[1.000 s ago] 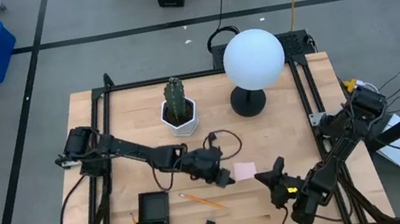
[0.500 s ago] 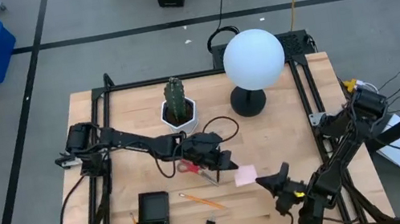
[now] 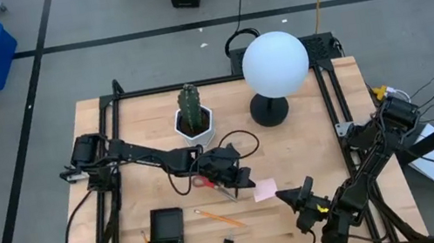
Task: Pick and place office supplies into organizer
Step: Put the sticky notes in the desk organizer
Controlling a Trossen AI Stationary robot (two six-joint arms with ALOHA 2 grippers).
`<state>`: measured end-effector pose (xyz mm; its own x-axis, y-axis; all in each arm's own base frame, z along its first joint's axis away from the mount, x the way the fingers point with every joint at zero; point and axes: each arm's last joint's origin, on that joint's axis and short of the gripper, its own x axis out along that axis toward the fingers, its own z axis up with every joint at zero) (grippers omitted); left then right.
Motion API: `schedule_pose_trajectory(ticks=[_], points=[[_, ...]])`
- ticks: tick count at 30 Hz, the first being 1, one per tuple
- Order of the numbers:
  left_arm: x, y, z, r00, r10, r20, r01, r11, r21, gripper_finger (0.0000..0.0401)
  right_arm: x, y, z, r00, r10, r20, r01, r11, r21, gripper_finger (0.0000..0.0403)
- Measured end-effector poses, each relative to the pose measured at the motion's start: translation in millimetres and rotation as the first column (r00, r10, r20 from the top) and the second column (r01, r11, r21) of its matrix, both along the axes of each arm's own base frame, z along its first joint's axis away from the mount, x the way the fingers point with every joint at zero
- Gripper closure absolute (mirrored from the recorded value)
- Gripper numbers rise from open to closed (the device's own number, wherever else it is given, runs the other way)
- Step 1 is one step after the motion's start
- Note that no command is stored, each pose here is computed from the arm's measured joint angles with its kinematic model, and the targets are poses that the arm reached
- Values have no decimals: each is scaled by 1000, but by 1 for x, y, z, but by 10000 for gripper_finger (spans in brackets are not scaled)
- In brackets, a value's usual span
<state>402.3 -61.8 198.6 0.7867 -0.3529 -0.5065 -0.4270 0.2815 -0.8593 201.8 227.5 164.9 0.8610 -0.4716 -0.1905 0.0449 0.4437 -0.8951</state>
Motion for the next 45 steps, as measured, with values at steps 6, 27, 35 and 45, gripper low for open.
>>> schedule_pose_trajectory(ticks=[6, 27, 35, 45], points=[[0, -2, 0, 1000, -6, 1, 6, 1000, 2, 270, 0, 0, 0, 1000, 0, 1, 0, 1000, 2, 403], [6, -10, 15, 980, -17, 199, 7, 999, 51, 272, 5, 4, 4, 1000, 31, 2, -31, 999, 21, 403], [4, -12, 11, 984, -49, 169, 36, 996, 84, 388, 5, 5, 4, 999, 36, -2, -36, 999, 26, 403], [-1, -32, 9, 976, -159, 150, 148, 985, 83, 396, 8, 6, 1, 994, 100, -38, -91, 977, 193, 351]])
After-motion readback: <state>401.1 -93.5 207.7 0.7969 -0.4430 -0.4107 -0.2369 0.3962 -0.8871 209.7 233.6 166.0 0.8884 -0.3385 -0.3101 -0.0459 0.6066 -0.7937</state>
